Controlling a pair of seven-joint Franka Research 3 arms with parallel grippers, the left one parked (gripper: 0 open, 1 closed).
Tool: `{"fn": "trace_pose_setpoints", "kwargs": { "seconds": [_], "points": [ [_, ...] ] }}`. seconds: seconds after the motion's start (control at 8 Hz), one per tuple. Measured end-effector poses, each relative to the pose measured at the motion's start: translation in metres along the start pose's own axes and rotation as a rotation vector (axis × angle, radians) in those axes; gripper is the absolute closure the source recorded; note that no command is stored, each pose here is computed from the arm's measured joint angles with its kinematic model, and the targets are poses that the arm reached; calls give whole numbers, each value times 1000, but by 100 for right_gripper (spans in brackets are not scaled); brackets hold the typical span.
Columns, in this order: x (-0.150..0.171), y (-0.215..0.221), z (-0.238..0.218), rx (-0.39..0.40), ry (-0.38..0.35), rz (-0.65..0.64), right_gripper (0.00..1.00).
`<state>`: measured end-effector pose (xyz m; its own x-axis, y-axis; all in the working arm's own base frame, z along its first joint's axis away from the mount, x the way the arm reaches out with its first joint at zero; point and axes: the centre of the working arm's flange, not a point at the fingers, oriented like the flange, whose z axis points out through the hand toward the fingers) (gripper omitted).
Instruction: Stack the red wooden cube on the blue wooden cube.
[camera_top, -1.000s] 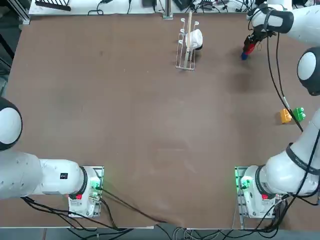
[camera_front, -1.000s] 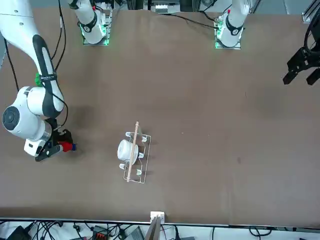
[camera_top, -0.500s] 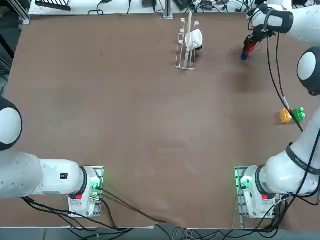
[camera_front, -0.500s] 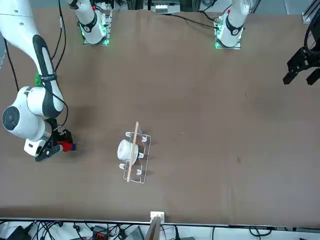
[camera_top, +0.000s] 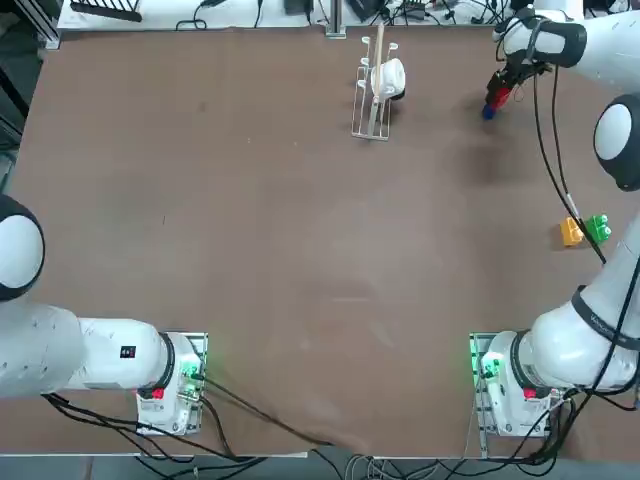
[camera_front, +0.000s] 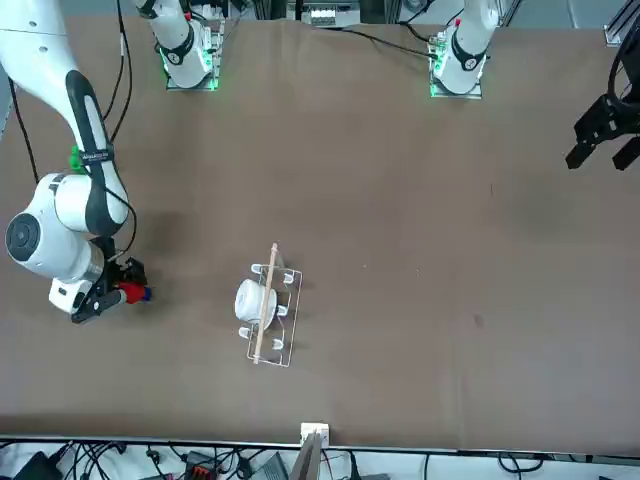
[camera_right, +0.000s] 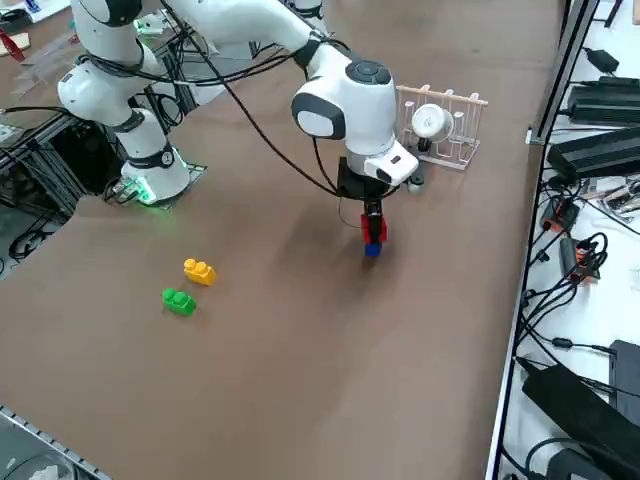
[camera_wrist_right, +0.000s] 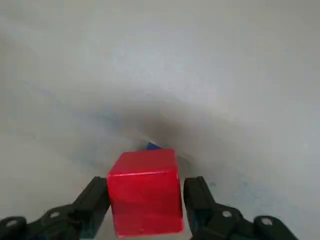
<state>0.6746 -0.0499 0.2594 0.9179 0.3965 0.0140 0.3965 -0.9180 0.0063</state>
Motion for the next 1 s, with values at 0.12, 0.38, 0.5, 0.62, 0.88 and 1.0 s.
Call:
{"fn": "trace_pose_setpoints", "kwargs": {
  "seconds": [0.12, 0.38, 0.5, 0.62, 0.88, 1.0],
  "points": [
    [0, 0, 1, 0, 0, 0, 5],
    [1, 0, 0, -1, 3, 0, 1],
    [2, 1, -2, -3, 7, 0, 1],
    [4, 2, -6, -9, 16, -1, 1],
    [9, 0, -33, -20, 39, -7, 1],
    [9, -5, -54, -16, 32, -15, 1]
  ]
}}
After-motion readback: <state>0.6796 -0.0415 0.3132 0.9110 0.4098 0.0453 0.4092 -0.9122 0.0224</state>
